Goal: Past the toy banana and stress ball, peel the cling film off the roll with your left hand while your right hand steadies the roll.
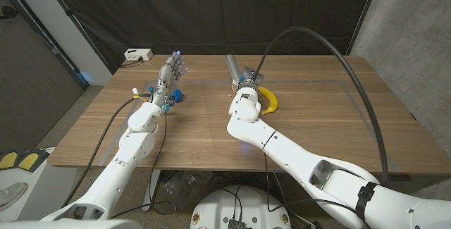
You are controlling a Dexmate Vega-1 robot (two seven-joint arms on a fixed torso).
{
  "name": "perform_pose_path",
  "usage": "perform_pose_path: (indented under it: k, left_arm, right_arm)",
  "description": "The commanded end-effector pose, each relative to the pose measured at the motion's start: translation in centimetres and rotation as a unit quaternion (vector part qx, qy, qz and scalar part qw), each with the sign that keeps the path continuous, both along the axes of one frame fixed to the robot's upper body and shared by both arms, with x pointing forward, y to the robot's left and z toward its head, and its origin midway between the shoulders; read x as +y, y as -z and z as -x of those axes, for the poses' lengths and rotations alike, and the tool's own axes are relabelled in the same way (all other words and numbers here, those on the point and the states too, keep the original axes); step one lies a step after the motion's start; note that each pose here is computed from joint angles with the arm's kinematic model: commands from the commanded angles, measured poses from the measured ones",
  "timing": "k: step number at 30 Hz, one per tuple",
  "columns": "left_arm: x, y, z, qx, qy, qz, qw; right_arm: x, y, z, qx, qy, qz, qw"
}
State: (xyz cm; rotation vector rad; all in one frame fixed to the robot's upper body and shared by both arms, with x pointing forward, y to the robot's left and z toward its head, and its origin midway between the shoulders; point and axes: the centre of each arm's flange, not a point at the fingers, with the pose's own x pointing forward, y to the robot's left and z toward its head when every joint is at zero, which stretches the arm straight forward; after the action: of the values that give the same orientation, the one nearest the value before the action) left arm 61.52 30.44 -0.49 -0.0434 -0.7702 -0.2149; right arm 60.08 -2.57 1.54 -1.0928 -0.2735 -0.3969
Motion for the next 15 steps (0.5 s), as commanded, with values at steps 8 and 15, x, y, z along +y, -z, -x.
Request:
perform_pose_path:
  k: [8, 15]
  left_arm:
    - [-1.4, -0.7, -0.5, -0.008, 0.009, -0.031, 0.999]
    - [-2.1, -1.0, -0.7, -0.009, 0.003, -0.054, 0.999]
  right_arm:
    - [-4.3, -1.4, 0.1, -0.064, -0.06, -0.127, 0.988]
    - [-5.5, -1.6, 0.1, -0.09, -0.1, -0.173, 0.9757]
